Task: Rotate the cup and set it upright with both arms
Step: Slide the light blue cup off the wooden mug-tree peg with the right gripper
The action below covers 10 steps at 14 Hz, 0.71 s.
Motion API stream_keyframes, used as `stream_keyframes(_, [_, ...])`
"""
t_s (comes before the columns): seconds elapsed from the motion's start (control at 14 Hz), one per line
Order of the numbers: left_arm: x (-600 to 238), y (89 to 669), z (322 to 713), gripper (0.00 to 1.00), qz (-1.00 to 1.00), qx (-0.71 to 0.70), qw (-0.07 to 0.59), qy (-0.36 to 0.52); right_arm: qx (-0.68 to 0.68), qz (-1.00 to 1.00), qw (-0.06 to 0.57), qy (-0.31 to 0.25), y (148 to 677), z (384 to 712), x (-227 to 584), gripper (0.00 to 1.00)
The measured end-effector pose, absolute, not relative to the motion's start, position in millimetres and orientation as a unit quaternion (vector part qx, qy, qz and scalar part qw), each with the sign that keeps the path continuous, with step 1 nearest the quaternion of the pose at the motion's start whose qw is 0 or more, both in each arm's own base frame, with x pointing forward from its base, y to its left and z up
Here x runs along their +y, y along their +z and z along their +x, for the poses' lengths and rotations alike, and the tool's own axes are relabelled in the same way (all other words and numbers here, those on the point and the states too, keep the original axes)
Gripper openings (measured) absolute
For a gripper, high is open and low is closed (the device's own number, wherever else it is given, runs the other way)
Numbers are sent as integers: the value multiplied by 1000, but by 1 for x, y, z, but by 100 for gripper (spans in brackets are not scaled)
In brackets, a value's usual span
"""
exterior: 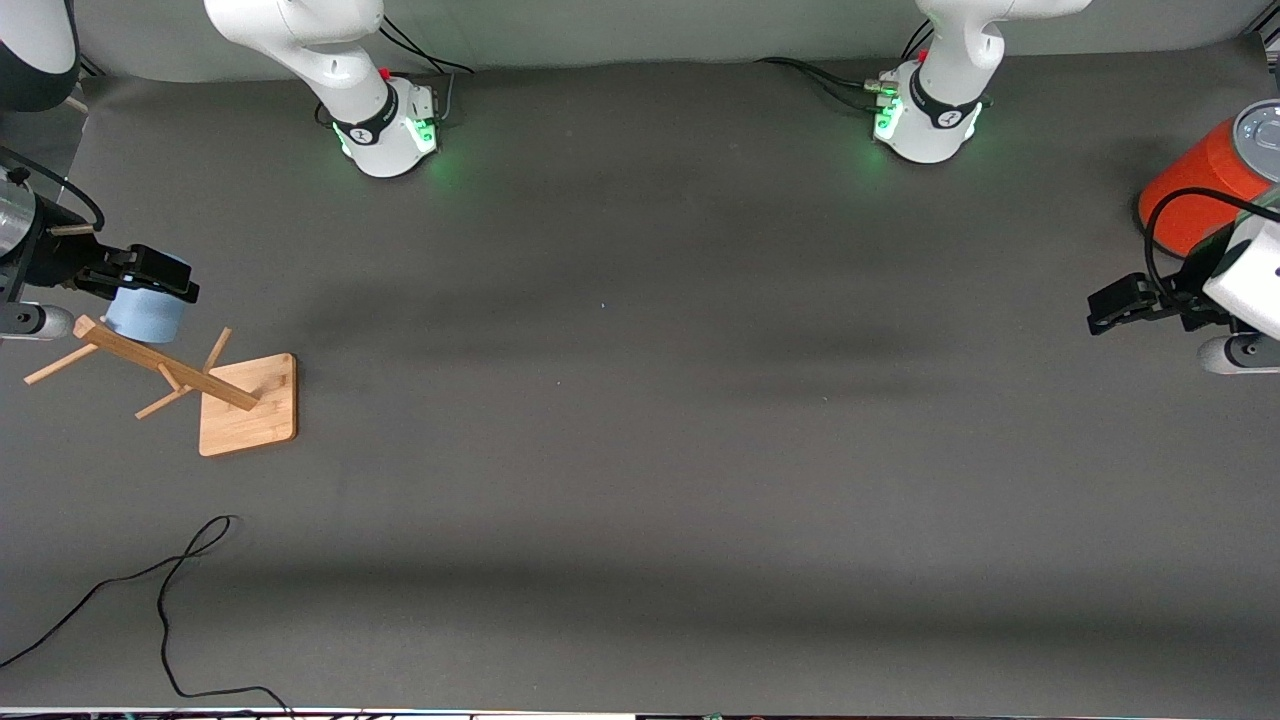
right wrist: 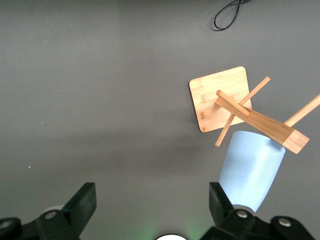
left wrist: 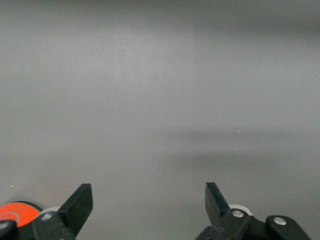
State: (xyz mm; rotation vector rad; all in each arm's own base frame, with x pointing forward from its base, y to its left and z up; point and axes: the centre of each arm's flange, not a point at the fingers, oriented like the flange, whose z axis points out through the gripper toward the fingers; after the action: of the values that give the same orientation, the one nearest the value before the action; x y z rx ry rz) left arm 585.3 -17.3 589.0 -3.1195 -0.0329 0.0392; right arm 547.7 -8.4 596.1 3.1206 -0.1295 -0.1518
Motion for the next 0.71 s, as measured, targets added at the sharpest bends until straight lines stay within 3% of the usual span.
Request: stream_keyframes(0.71, [-3,585,570,100,-999,-17,27,-12,-58,997,7,-57,590,546,-36,100])
